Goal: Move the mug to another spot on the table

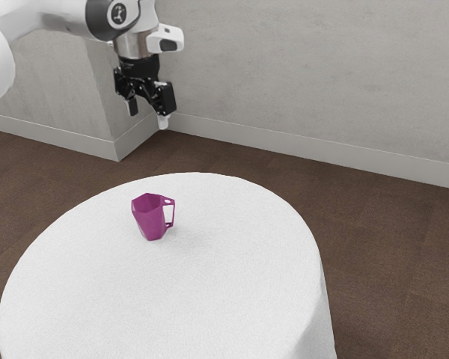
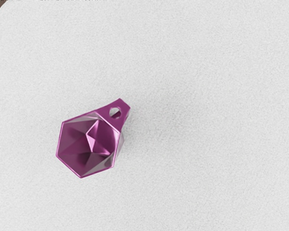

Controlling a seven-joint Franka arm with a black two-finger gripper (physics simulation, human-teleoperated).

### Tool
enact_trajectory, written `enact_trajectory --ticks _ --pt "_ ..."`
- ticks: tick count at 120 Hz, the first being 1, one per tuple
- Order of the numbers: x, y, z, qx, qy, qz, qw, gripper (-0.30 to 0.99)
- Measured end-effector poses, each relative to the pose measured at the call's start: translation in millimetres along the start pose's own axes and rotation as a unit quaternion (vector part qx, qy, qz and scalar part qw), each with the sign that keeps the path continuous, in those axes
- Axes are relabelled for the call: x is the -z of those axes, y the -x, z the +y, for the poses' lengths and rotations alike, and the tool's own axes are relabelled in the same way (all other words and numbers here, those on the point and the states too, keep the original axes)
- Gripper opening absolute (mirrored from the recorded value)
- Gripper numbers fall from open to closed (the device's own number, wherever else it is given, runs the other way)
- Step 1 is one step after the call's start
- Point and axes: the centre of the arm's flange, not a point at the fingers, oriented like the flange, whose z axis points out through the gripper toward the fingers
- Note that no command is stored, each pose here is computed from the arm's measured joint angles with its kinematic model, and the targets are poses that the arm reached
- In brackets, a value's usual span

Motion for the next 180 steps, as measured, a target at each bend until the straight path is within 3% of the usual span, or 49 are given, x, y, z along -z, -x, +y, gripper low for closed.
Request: enact_trajectory --ticks 18,37,66,94,136,180 --pt "-25.3 -2.3 -0.5 -0.011 0.003 -0.019 1.0 0.69" --pt "-99.4 -30.3 -29.1 -0.038 -0.008 -0.058 0.998 0.69" --pt "-188.0 -84.0 -44.5 -0.17 -0.013 -0.052 0.984 0.69" --pt "-264.7 -89.4 -43.1 -0.286 0.009 -0.051 0.957 0.69" --pt "-300.4 -82.7 -46.8 -0.39 0.019 -0.036 0.92 0.69" --pt "-328.7 -74.3 -49.3 -0.439 0.035 -0.025 0.898 0.69"
